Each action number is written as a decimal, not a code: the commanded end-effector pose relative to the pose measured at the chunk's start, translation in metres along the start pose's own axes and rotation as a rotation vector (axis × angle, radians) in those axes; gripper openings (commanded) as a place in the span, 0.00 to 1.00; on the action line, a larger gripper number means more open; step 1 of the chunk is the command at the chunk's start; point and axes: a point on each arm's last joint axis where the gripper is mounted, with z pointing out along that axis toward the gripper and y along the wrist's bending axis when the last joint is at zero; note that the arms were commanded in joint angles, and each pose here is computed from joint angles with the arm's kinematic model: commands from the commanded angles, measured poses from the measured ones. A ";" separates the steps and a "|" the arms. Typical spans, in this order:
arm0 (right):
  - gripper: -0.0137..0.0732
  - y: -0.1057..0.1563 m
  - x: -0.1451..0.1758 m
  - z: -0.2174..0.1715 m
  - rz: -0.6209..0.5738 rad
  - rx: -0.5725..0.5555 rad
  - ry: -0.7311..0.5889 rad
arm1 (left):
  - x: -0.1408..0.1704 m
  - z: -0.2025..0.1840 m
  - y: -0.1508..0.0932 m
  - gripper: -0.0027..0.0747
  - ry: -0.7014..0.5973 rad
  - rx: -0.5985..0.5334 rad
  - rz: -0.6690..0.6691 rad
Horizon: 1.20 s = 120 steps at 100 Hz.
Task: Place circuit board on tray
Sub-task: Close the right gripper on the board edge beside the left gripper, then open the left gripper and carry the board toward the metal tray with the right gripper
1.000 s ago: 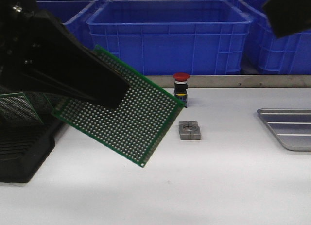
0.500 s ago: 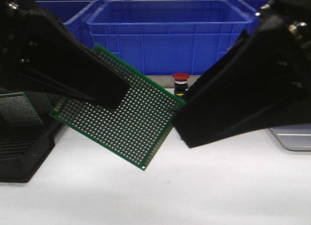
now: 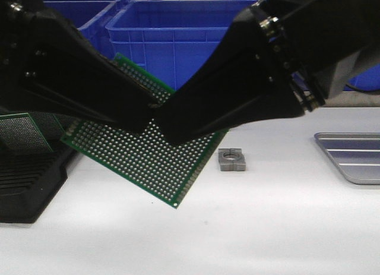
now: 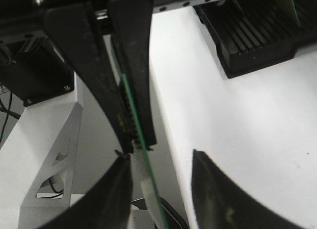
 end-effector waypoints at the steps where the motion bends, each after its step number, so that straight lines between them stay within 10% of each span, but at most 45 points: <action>1: 0.30 0.006 -0.015 -0.006 -0.008 -0.042 -0.071 | -0.015 -0.003 -0.008 0.01 -0.078 0.036 0.003; 16: 0.08 0.007 -0.015 -0.006 -0.009 -0.049 -0.071 | -0.015 -0.003 -0.008 0.06 -0.078 0.038 0.003; 47: 0.08 0.008 -0.015 -0.006 -0.010 -0.058 -0.070 | -0.017 -0.004 -0.008 0.76 -0.091 0.036 -0.002; 80: 0.08 -0.011 -0.005 -0.017 0.103 0.036 -0.011 | -0.016 -0.029 0.019 0.77 -0.111 -0.245 -0.009; 120: 0.08 -0.087 0.025 -0.088 0.527 0.480 -0.130 | -0.022 -0.055 0.028 0.77 -0.159 -0.341 -0.009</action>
